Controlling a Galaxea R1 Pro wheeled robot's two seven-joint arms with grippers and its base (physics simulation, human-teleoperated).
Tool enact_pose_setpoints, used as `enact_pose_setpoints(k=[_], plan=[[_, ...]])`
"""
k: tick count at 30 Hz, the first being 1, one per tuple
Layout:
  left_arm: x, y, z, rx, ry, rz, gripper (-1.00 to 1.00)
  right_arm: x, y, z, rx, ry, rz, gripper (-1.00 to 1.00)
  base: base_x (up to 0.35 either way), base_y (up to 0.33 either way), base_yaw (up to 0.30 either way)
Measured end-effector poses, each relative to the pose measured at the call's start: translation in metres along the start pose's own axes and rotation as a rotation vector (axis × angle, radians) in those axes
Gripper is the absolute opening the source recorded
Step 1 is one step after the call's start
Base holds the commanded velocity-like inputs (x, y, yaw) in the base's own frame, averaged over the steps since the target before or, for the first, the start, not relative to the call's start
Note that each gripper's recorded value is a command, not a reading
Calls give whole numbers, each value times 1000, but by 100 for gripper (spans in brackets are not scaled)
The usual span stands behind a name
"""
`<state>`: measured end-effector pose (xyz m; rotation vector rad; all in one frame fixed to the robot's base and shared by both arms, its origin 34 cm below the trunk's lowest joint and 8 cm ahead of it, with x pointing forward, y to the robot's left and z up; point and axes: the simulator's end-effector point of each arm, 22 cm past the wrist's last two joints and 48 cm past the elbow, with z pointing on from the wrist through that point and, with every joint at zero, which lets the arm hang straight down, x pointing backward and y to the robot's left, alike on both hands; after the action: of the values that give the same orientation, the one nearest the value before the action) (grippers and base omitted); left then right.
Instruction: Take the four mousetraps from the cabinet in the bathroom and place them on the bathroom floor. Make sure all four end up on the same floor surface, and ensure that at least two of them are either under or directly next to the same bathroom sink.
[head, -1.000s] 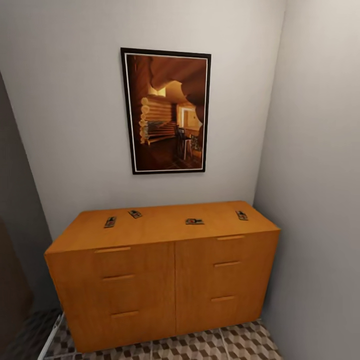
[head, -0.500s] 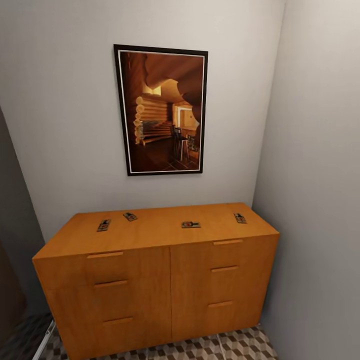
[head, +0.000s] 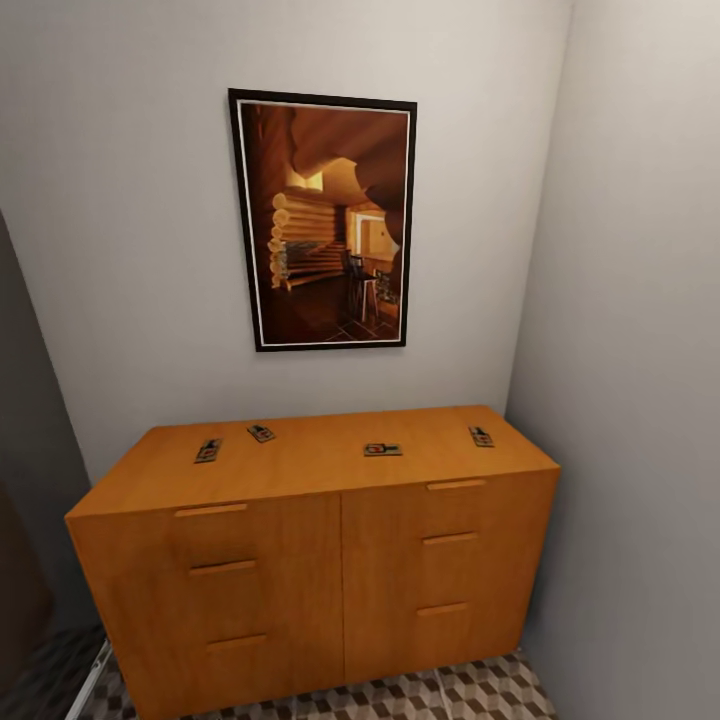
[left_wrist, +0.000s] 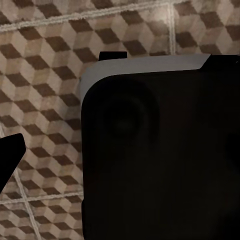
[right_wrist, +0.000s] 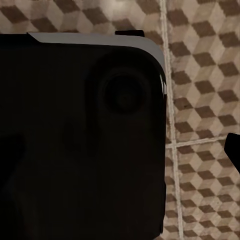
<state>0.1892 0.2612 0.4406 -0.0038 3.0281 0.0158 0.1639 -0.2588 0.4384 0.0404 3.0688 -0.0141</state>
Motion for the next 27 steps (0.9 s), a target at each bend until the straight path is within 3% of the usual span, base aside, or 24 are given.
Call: enact_pose_setpoints(k=[11, 27], plan=[[0, 0, 0, 0, 0, -1, 100, 0, -1, 0, 1, 0, 0, 100, 0, 0, 146], [0, 0, 0, 0, 0, -1, 100, 0, -1, 0, 1, 1, -1, 100, 0, 0, 20]])
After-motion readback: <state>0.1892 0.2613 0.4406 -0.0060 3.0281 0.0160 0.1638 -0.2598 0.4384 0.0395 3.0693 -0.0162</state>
